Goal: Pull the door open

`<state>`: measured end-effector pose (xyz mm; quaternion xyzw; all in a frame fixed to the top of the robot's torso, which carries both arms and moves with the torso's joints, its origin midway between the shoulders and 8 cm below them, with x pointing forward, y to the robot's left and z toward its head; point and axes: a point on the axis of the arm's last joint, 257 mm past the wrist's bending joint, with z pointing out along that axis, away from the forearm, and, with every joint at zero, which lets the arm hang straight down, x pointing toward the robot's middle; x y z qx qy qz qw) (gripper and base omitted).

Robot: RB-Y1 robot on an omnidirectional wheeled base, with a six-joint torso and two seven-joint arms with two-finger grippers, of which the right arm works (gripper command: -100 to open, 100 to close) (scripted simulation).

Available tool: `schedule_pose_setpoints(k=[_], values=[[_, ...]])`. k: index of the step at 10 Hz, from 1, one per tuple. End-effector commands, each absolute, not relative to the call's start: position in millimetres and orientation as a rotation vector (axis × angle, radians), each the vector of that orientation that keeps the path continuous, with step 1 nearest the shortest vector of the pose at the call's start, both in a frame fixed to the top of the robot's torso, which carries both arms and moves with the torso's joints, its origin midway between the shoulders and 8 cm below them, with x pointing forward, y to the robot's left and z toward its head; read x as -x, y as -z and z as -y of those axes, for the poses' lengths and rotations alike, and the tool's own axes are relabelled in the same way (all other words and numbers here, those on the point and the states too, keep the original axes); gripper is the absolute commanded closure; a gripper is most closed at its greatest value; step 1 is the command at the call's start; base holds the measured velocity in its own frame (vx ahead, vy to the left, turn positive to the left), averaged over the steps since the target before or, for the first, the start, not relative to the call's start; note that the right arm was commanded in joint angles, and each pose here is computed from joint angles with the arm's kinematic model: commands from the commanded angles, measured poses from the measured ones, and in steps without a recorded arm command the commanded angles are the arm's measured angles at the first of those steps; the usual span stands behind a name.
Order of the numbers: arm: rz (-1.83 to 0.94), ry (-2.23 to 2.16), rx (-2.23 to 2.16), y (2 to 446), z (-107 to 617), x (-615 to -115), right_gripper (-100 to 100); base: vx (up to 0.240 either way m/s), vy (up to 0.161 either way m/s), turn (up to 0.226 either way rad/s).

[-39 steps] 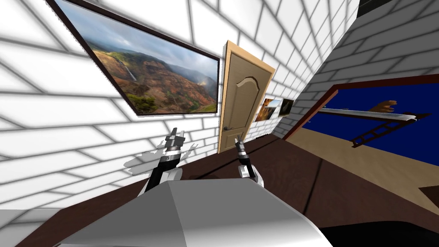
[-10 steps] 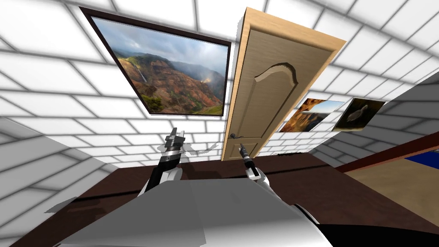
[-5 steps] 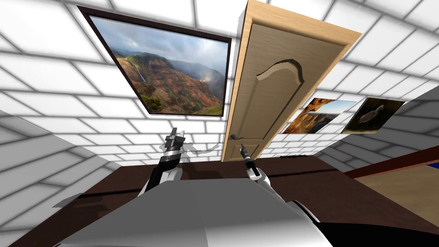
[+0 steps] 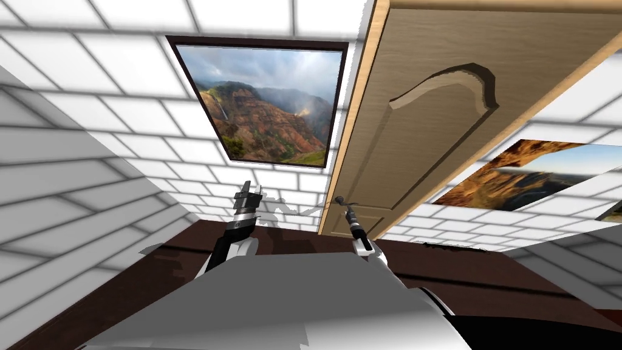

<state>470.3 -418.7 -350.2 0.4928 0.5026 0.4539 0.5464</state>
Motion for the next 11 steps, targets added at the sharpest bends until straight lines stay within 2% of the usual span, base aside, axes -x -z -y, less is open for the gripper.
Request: schedule_pose_setpoints(k=[1, 2, 6, 7, 8, 11], values=[[-1.183, -1.063, -1.177, 353.0, 426.6, -470.1, -100, 0.052, -0.024, 0.047], [-1.183, -1.063, -1.177, 353.0, 426.6, -470.1, -100, 0.016, -0.010, -0.030], [-1.102, -0.979, -1.233, 354.6, 471.1, -458.9, -100, 0.074, -0.036, 0.282], [-1.113, -0.990, -1.227, 355.9, 465.2, -462.1, -100, 0.039, -0.033, 0.051], [-1.113, -0.990, -1.227, 355.9, 465.2, -462.1, 100, -0.004, 0.004, -0.045], [-1.113, -0.990, -1.227, 355.9, 465.2, -462.1, 100, -0.009, 0.006, -0.005]])
